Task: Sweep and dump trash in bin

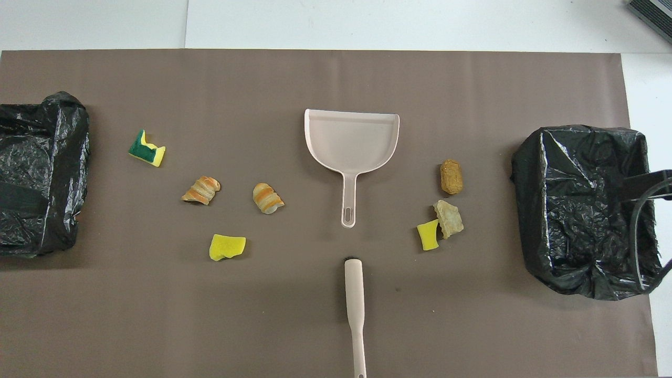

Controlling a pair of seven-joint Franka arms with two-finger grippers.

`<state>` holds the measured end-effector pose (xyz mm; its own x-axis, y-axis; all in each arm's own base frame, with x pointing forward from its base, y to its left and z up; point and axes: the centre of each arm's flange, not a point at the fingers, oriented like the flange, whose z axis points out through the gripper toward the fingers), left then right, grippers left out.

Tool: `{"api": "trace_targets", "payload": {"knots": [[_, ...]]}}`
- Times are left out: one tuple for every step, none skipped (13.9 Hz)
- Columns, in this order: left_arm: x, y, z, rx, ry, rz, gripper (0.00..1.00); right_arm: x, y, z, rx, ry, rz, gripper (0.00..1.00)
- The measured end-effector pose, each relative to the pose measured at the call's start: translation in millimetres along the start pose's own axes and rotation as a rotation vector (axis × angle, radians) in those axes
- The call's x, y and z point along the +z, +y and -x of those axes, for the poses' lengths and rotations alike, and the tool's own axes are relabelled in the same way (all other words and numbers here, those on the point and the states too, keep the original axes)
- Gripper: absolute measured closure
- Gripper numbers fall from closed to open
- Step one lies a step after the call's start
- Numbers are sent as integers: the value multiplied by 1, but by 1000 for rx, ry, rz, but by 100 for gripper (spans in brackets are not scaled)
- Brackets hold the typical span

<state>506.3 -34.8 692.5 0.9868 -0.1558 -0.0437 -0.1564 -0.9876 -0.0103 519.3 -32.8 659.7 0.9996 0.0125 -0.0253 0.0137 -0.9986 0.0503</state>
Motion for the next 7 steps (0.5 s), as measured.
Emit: {"api": "trace_targets", "payload": {"knots": [[0, -1, 0, -2, 0, 0, 0, 1, 0, 1, -1, -8, 0, 0], [0, -2, 0, -3, -1, 0, 0, 1, -1, 1, -3, -10, 0, 0], [0, -2, 0, -3, 0, 0, 0, 1, -3, 1, -5, -11, 0, 0], [0, -2, 0, -3, 0, 0, 0, 1, -3, 1, -6, -11, 0, 0], [0, -2, 0, -3, 0, 0, 0, 0, -3, 1, -6, -11, 0, 0], [0, -1, 0, -2, 0, 0, 0, 0, -3, 2, -6, -10, 0, 0], [0, 0, 0, 0, 0, 0, 0, 0, -3, 2, -8, -9, 0, 0]]}}
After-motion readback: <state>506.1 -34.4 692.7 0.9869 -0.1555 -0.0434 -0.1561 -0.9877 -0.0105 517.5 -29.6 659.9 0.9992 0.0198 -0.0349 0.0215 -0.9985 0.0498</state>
